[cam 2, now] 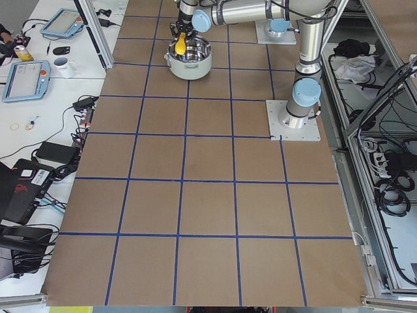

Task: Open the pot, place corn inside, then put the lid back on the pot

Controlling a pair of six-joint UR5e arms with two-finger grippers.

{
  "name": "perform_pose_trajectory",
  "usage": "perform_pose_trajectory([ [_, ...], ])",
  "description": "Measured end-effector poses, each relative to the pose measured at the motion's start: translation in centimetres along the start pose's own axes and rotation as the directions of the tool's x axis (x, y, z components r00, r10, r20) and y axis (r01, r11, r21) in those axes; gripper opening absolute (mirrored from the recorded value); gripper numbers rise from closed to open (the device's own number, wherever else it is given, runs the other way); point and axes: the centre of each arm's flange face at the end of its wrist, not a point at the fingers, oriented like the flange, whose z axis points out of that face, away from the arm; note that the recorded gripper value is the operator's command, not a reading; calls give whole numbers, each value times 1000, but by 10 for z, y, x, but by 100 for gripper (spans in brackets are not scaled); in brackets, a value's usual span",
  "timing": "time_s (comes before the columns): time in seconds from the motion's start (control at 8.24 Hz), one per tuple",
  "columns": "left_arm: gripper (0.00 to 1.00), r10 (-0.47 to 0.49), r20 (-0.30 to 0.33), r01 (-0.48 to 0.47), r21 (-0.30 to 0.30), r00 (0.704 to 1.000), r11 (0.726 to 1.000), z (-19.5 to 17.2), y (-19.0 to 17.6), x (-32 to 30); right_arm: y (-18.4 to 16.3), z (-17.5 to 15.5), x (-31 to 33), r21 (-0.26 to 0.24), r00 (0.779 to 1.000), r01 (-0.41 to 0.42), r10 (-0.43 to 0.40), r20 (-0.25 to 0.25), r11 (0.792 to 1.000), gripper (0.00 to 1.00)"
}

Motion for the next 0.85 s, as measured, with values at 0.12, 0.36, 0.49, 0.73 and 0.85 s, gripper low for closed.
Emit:
perform_pose_trajectory([
  [0.12, 0, 15, -15, -15, 2, 1000, 1000, 8, -14, 9, 0, 0, 1, -1, 1000, 2, -2, 1, 1000, 0],
  [0.36, 54, 29, -46, -29, -2, 999, 1000, 26, -36, 22, 0, 2, 1, -3, 1000, 5, -5, 6, 1000, 0],
  [0.49, 90, 29, -57, -29, -5, 998, 1000, 33, -40, 25, 0, 2, 1, -3, 1000, 5, -5, 7, 1000, 0],
  [0.73, 92, 27, -63, -28, -10, 998, 1000, 37, -42, 26, 0, 1, 1, -1, 1000, 4, -4, 7, 1000, 0],
  [0.85, 93, 27, -61, -28, -12, 998, 1000, 36, -42, 26, 0, 1, 1, 0, 1000, 3, -3, 10, 1000, 0],
])
